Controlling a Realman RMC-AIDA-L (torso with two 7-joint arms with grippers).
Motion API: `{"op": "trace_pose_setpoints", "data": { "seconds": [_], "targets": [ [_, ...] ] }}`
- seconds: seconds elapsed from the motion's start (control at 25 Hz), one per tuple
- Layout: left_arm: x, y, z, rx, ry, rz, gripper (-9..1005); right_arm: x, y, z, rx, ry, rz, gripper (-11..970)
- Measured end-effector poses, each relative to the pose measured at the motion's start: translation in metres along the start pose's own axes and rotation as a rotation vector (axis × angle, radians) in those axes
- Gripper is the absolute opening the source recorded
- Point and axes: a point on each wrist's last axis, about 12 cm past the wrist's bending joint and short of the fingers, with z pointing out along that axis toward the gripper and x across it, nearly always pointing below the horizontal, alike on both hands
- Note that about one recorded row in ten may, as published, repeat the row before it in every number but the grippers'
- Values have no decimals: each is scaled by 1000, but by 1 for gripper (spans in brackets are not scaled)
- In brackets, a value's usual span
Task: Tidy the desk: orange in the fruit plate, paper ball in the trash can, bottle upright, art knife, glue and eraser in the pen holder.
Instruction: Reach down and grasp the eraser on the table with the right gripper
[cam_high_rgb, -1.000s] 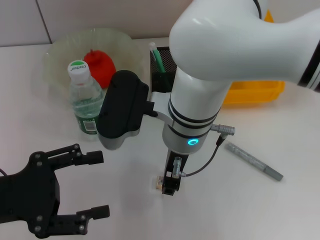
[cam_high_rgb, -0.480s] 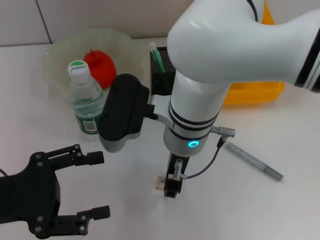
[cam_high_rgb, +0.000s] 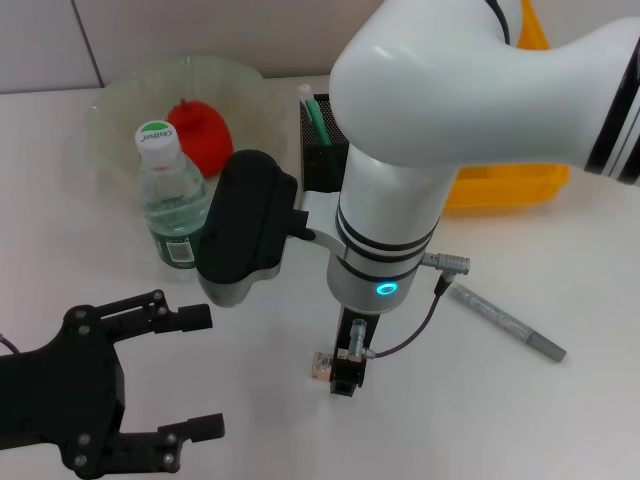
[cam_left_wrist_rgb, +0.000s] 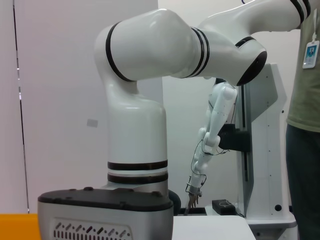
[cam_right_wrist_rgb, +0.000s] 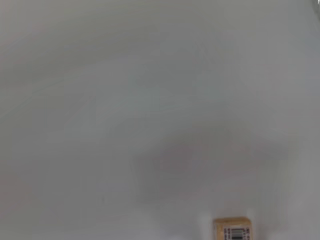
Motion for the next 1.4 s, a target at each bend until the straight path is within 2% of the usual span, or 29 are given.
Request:
{"op": "trace_pose_setpoints", "data": {
  "seconds": [0.96,1.2,1.4],
  "targets": [
    [0,0,3,3,-7,18,801,3,1,4,-13,4,13,471],
    [0,0,3,4,-7,20,801,1,1,4,-8,4,17,389],
    [0,0,4,5,-7,20,801,2,-1,5,-8,8,22,391]
  ]
}}
